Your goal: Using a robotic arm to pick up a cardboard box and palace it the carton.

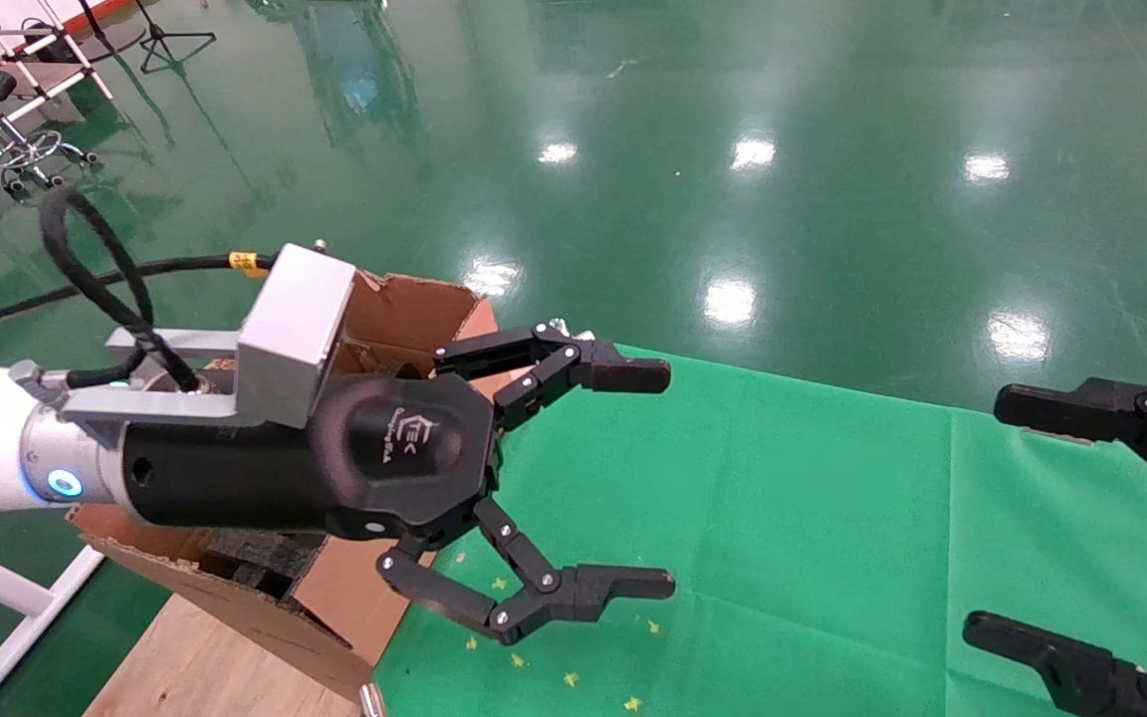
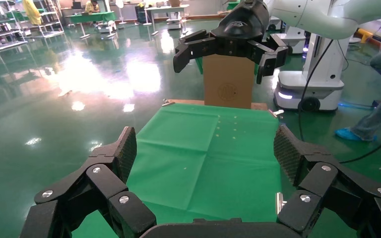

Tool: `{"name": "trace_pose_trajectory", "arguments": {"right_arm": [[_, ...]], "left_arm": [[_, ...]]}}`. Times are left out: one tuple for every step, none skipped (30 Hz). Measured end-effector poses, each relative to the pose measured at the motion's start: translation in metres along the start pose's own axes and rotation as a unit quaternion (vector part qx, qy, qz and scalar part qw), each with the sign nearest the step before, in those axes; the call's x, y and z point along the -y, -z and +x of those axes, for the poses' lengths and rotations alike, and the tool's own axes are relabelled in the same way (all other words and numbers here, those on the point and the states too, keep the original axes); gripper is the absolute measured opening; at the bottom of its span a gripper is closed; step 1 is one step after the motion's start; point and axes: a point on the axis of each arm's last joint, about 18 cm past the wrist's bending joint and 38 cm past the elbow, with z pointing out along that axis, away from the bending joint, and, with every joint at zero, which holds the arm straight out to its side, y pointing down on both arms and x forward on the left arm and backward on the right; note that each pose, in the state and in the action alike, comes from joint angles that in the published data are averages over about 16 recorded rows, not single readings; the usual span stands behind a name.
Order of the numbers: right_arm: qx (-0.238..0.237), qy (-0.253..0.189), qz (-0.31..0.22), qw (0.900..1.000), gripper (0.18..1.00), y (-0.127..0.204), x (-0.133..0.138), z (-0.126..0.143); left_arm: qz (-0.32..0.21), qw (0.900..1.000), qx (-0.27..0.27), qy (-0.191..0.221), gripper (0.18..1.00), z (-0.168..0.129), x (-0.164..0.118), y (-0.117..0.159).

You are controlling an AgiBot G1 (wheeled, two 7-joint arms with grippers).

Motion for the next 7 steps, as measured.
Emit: {"name": "trace_pose_trajectory", "arguments": {"right_arm": [[0.000, 0.000, 0.000, 1.000, 1.001, 0.0000, 0.0000, 0.0000], [0.000, 0.000, 0.000, 1.000, 1.001, 0.0000, 0.0000, 0.0000], [0.000, 0.000, 0.000, 1.000, 1.001, 0.0000, 0.0000, 0.0000], [0.000, 0.000, 0.000, 1.000, 1.001, 0.0000, 0.0000, 0.0000], [0.000, 0.000, 0.000, 1.000, 1.001, 0.0000, 0.0000, 0.0000], [0.000, 0.000, 0.000, 1.000, 1.001, 0.0000, 0.0000, 0.0000], [0.000, 0.000, 0.000, 1.000, 1.001, 0.0000, 0.0000, 0.0000]], "left_arm": [[0.000, 1.0000, 0.000, 0.000, 1.001, 0.0000, 0.0000, 0.0000], [0.000, 1.0000, 0.000, 0.000, 1.001, 0.0000, 0.0000, 0.0000], [0.000, 1.0000, 0.000, 0.000, 1.001, 0.0000, 0.0000, 0.0000], [0.000, 1.0000, 0.000, 0.000, 1.001, 0.0000, 0.0000, 0.0000], [0.000, 1.0000, 0.000, 0.000, 1.001, 0.0000, 0.0000, 0.0000], [0.000, 1.0000, 0.000, 0.000, 1.001, 0.0000, 0.0000, 0.0000], [0.000, 1.0000, 0.000, 0.000, 1.001, 0.0000, 0.0000, 0.0000]]}}
